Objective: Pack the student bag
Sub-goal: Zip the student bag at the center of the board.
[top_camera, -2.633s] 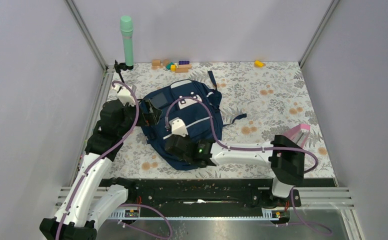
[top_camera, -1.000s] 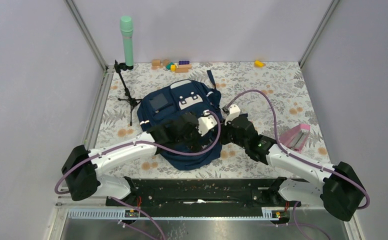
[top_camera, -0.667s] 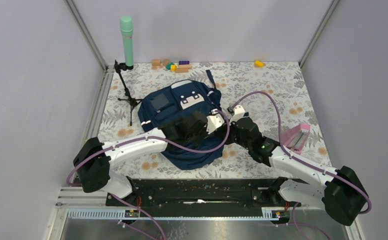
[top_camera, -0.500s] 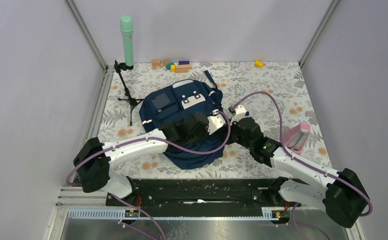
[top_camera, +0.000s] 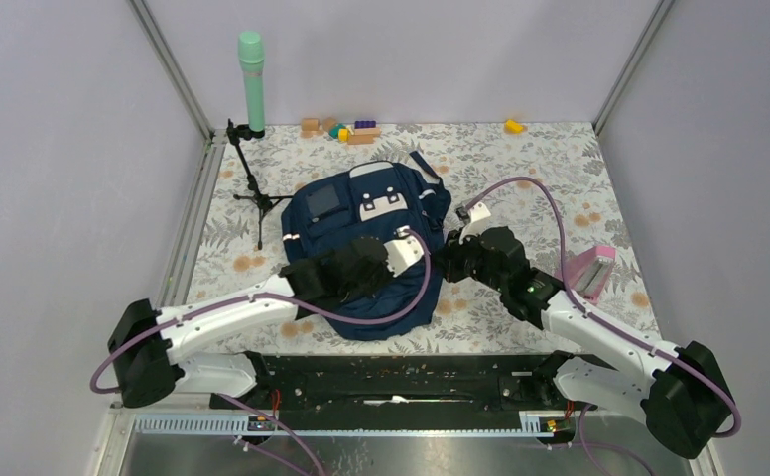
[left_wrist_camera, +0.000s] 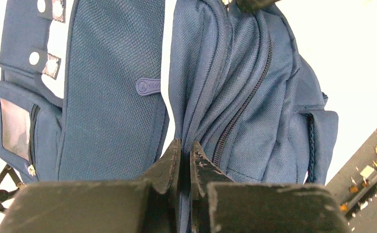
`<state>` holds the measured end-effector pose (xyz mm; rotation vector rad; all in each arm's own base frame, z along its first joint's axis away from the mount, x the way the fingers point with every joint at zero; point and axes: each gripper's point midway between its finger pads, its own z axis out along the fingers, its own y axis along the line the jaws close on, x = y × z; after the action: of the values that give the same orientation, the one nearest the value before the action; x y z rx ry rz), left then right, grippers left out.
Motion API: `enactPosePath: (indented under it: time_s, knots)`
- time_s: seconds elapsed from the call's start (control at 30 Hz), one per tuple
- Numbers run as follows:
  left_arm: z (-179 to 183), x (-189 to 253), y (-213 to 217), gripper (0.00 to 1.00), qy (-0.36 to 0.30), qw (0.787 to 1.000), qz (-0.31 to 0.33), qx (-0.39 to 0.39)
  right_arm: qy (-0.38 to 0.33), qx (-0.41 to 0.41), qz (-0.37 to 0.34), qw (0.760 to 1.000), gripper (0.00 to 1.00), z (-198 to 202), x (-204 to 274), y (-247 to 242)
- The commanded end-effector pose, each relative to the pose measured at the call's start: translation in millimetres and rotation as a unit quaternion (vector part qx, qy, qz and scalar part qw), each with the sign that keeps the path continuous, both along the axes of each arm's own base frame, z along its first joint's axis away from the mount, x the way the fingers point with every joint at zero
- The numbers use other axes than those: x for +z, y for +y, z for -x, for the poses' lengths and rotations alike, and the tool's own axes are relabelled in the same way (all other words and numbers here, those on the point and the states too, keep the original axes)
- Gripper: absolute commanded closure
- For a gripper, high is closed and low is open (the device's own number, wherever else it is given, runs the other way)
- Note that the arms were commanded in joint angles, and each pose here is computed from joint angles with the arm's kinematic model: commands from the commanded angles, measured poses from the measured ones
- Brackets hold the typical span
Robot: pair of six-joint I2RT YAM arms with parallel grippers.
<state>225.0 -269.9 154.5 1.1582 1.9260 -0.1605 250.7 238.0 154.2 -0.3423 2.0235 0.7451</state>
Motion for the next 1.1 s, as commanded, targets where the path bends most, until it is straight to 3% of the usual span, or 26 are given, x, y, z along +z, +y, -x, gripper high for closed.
enactPosePath:
  time_s: [0.0,0.2,0.47,0.6,0.9,0.97,1.07]
  knots:
    - [12,15,36,1.0,-0.016,1.0,-0.011,0.011,-0.015,-0.051,0.05,0.997,1.0,-23,2,-33]
    - [25,23,37,1.0,-0.024,0.999,0.009,-0.02,-0.016,0.003,0.044,0.999,1.0,-36,14,-19]
    - [27,18,33,1.0,-0.016,0.999,0.003,-0.028,0.002,0.135,0.064,0.989,1.0,-44,4,17]
    - [27,15,31,1.0,-0.015,0.999,0.001,-0.029,0.037,0.135,0.087,0.986,1.0,-58,-12,20]
    - [20,15,30,1.0,-0.017,1.0,0.003,-0.003,0.012,0.088,0.097,0.991,1.0,-78,3,11]
    - [12,17,27,1.0,-0.016,1.0,0.008,0.026,0.006,0.067,0.098,0.993,0.8,-79,10,5]
    - [2,16,15,1.0,-0.001,0.998,0.016,0.054,-0.007,0.021,0.099,0.995,0.37,-77,21,-12]
